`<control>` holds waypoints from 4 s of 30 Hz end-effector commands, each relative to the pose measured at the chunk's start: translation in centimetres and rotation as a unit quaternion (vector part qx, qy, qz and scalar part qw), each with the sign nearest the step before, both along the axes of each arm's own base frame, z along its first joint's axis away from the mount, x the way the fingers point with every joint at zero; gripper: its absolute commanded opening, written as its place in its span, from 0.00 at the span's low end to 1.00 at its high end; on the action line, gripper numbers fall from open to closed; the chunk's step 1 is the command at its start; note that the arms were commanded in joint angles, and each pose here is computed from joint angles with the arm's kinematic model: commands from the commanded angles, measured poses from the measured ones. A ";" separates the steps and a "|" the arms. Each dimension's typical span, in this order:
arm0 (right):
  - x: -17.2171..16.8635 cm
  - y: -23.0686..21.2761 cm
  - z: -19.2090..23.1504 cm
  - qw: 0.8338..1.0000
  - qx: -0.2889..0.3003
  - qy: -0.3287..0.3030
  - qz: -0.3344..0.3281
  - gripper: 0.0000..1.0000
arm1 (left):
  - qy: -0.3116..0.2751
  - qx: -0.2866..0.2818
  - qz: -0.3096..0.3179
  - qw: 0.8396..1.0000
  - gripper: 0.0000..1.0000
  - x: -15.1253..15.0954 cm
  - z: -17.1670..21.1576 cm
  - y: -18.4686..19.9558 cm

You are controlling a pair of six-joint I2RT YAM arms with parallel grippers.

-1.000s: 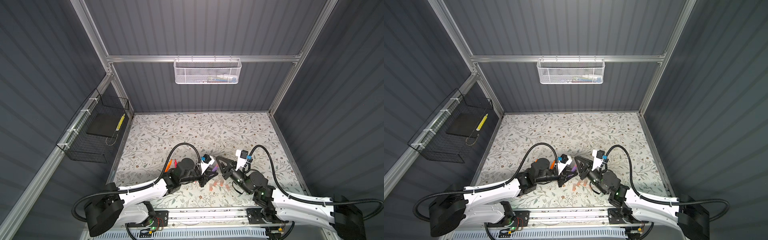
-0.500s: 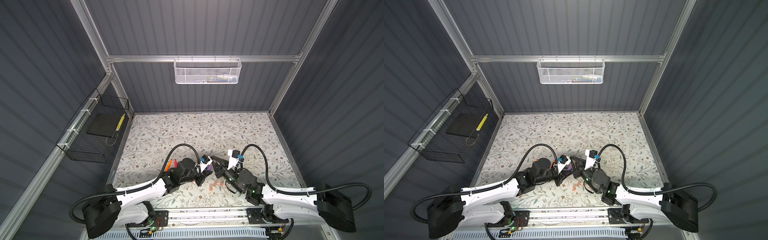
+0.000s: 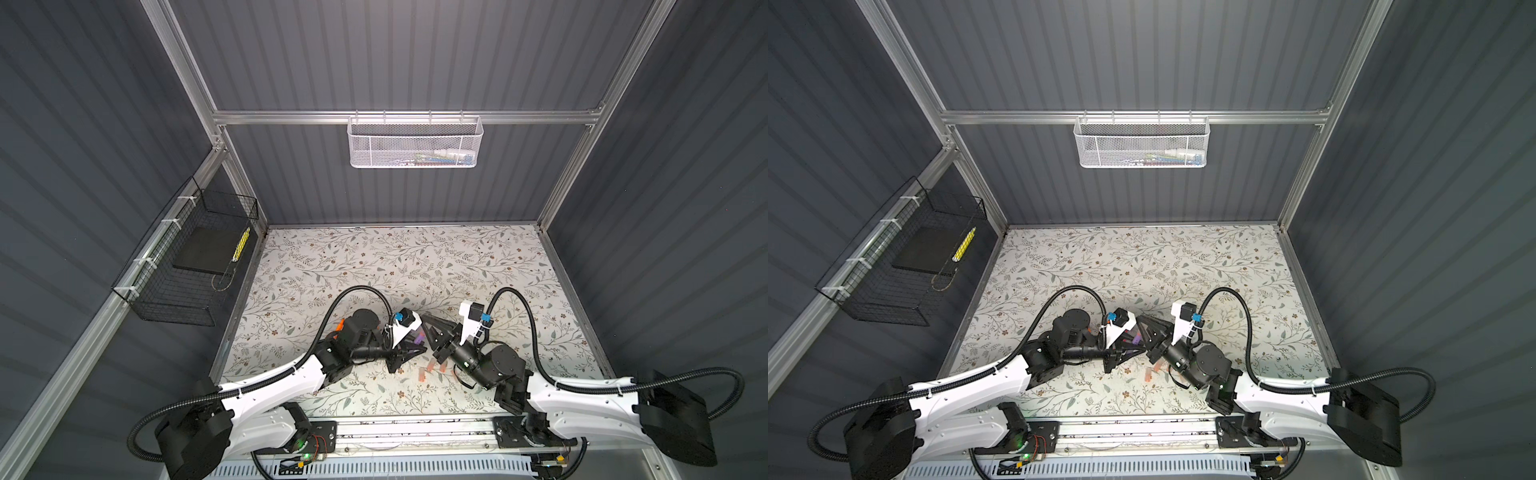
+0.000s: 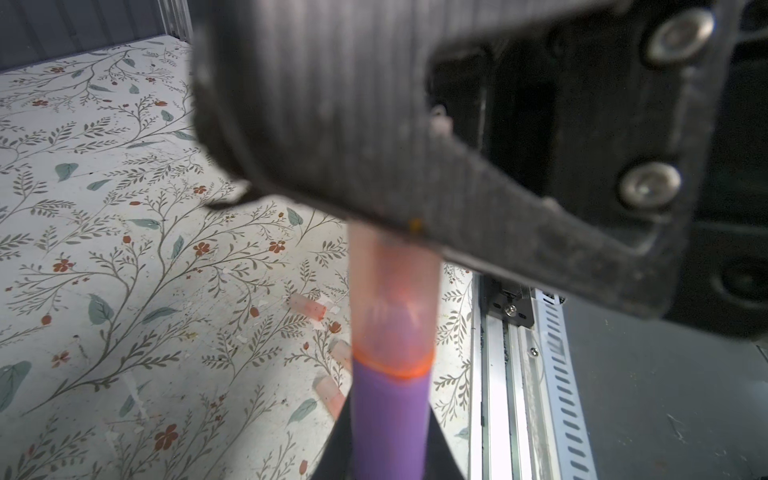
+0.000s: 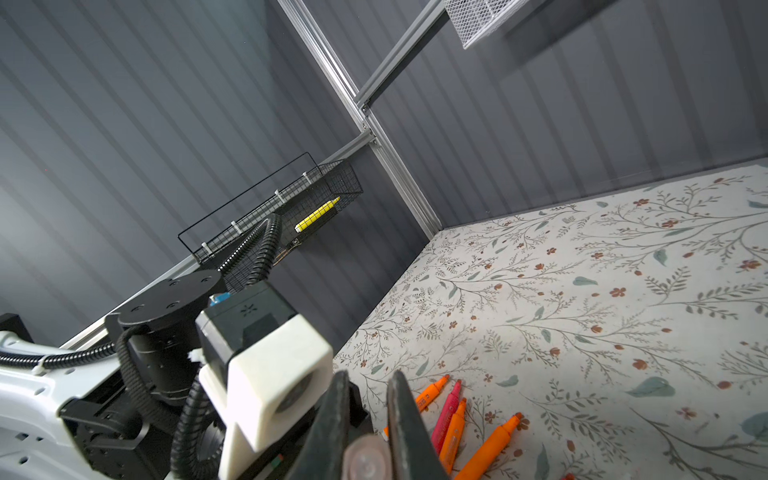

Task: Insert the pens into the pen caps
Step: 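Press the pink cap further down over the purple marker with the right gripper, then open and withdraw the right gripper while the left gripper moves the capped marker, then set the capped purple marker down with the left gripper while the right arm retracts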

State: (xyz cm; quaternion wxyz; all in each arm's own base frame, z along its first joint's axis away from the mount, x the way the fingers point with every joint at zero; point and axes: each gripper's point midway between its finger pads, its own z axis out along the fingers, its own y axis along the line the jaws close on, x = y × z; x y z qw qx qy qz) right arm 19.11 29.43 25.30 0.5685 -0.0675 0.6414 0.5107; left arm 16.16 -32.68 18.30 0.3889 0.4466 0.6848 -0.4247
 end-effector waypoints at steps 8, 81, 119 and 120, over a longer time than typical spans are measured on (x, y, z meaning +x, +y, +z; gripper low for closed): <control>-3.8 4.9 -12.3 0.972 -0.138 0.174 0.078 0.00 | -0.124 -0.134 0.283 0.941 0.00 10.0 11.3 4.2; 5.5 -18.8 -5.6 0.911 -0.163 0.213 -0.315 0.99 | 0.197 0.271 0.336 0.880 0.00 14.1 -15.8 -3.8; 8.2 -30.6 -11.7 0.801 -0.200 0.259 -0.502 0.99 | 0.111 0.188 0.360 0.907 0.42 12.9 -5.1 0.9; 8.2 -30.6 -11.8 0.802 -0.199 0.259 -0.500 0.99 | 0.115 0.182 0.367 0.905 0.41 12.3 -5.1 1.7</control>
